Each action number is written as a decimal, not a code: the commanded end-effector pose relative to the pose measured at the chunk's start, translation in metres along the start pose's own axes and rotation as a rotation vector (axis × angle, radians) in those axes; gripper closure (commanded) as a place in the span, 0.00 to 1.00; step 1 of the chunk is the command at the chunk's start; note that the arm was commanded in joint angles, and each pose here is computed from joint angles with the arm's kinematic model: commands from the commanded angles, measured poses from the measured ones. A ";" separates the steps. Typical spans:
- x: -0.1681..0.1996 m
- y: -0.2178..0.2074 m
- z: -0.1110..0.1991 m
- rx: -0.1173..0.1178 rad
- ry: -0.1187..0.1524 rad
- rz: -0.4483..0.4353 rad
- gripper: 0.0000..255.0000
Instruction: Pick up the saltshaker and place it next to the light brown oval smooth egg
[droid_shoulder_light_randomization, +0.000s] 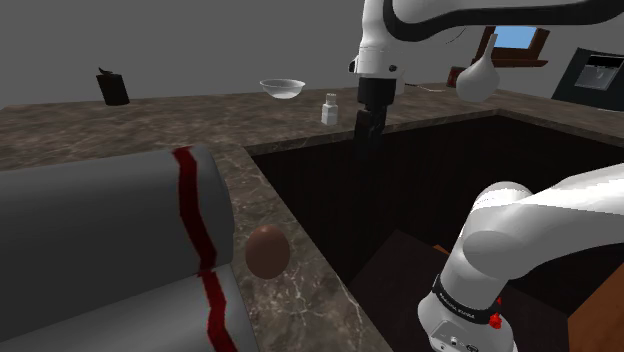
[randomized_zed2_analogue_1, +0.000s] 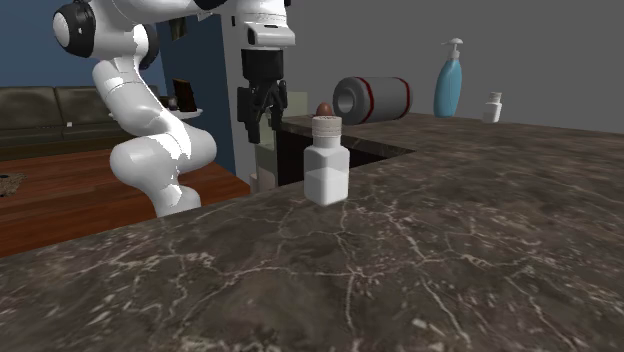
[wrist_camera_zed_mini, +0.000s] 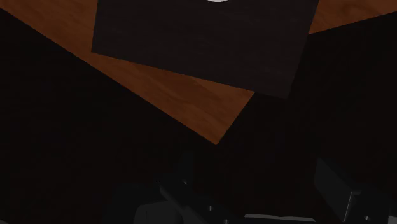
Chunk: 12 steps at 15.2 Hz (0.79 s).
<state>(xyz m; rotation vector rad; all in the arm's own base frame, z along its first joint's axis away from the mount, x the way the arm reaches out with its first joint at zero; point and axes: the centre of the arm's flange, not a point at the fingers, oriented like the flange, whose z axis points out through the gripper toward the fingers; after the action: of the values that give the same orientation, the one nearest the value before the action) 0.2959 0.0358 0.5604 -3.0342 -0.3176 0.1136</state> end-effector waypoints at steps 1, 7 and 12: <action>0.000 0.000 0.000 0.000 0.000 0.000 0.00; 0.041 0.050 -0.029 -0.030 0.057 0.012 0.00; 0.072 0.091 -0.055 -0.055 0.105 0.022 0.00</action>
<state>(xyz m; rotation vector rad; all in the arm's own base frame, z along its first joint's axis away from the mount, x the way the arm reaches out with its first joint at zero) 0.3821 -0.0350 0.5973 -3.0795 -0.2876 -0.0378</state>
